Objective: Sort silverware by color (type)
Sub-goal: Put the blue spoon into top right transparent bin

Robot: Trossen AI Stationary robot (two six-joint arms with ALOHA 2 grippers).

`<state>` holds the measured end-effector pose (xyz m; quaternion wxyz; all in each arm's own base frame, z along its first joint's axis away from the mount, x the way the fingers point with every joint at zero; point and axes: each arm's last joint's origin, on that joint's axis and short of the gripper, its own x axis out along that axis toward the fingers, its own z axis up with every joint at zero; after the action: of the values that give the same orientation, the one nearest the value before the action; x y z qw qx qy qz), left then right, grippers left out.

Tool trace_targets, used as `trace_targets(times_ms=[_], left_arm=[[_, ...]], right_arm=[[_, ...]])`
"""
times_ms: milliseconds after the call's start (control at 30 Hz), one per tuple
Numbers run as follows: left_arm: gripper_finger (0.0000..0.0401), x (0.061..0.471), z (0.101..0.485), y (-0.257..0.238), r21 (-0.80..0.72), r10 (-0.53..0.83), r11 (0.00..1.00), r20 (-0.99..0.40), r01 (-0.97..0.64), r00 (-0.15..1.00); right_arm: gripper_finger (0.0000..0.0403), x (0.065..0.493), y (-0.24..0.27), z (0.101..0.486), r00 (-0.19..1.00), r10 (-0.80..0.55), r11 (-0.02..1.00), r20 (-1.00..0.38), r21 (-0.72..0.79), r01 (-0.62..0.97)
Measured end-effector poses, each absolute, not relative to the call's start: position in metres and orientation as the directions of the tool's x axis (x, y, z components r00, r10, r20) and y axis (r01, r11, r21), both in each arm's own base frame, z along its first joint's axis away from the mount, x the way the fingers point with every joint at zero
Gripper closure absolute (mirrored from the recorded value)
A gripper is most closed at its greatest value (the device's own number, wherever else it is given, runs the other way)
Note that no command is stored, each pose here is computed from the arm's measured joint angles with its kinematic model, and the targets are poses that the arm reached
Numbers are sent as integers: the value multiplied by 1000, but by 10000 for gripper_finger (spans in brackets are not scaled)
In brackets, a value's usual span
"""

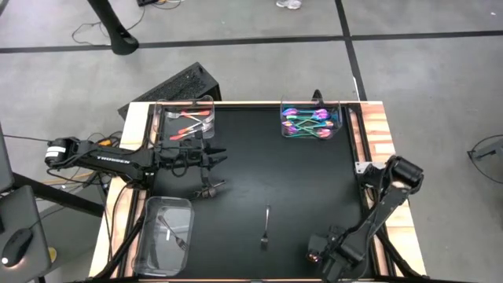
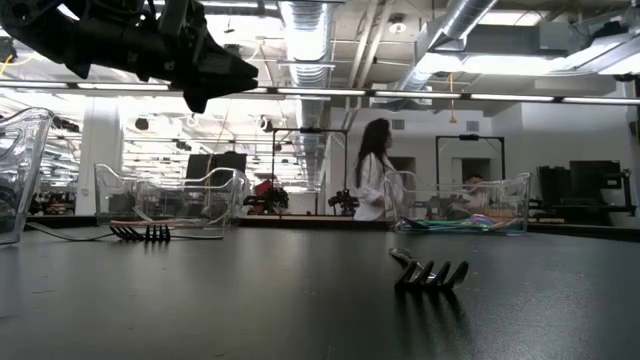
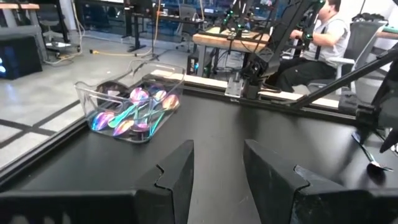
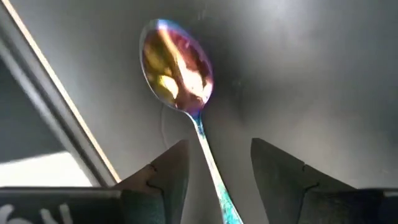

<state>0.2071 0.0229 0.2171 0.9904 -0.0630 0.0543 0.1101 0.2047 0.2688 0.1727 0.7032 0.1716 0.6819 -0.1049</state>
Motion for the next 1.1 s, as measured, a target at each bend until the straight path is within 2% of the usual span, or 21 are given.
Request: trace_targets(times_ms=[167,367,467,633,733,800,900,1100], left_arm=[[275,207,217,23,-104,211,969,-128,-225,969],[275,207,216,23,-100,211,969,-137,-226,968],[275,207,216,23,-101,212,969,-130,-225,969],[275,207,216,23,-112,211,968,-129,-226,969],[275,207,216,23,-112,212,967,-129,-227,969],[275,207,216,23,-112,219,966,-129,-233,967],[275,207,216,23,-102,231,964,-136,-246,963],[275,206,211,25,-79,271,954,-188,-289,944]], right_arm=[[224,211,274,150,-36,109,929,-993,89,360],[251,210,279,138,-49,91,929,-995,67,364],[285,208,278,137,-52,58,926,-997,34,376],[382,212,271,139,-52,24,939,-998,5,344],[387,219,258,144,-39,-21,942,-999,-33,335],[387,225,245,148,-21,-87,945,-996,-90,313],[394,235,214,158,9,-279,926,-960,-267,267],[396,250,140,195,-16,-577,800,-817,-569,188]])
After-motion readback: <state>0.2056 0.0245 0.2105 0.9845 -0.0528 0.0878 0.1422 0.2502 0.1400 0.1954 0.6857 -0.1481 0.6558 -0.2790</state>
